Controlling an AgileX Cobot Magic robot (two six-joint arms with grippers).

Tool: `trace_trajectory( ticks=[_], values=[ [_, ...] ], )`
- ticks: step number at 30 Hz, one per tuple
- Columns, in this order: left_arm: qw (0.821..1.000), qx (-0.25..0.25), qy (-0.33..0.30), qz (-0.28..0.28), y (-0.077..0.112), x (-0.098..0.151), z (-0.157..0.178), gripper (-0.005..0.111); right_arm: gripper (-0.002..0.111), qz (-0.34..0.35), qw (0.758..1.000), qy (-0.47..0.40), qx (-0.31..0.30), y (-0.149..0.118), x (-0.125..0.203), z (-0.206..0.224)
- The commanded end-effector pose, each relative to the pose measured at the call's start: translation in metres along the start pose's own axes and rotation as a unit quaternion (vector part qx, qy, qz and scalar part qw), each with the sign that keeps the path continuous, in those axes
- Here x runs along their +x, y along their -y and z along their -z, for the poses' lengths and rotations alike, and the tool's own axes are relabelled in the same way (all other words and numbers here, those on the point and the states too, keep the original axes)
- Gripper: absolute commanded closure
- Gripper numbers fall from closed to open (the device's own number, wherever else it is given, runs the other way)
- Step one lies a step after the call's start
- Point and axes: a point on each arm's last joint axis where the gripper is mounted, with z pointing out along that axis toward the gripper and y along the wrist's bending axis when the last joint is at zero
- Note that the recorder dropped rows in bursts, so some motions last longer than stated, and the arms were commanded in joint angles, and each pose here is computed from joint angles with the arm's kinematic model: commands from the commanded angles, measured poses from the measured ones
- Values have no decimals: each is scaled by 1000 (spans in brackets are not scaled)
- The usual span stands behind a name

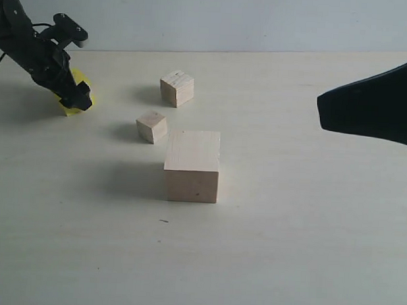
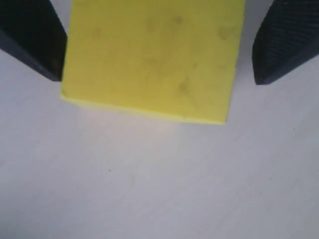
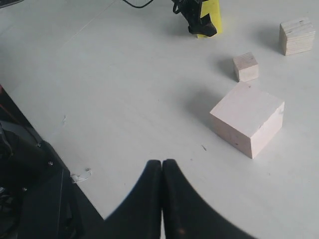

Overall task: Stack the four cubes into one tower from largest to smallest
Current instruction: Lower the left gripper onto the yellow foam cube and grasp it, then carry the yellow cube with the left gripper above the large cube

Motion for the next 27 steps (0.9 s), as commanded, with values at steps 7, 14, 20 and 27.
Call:
trace_trajectory(
  ticks=[7, 14, 20, 27],
  values=[
    [1000, 21, -16, 1, 1, -1, 16, 98, 108, 2, 1000, 1, 2, 0, 1, 0],
    [994, 87, 46, -45, 12, -27, 93, 107, 108, 23, 999, -3, 24, 4, 1, 0],
    [978, 156, 38, -130, 52, -43, 168, 107, 108, 45, 998, -18, 47, 9, 4, 1],
    [950, 204, 38, -233, 130, -79, 180, 107, 108, 62, 995, -55, 47, 9, 10, 1]
  ],
)
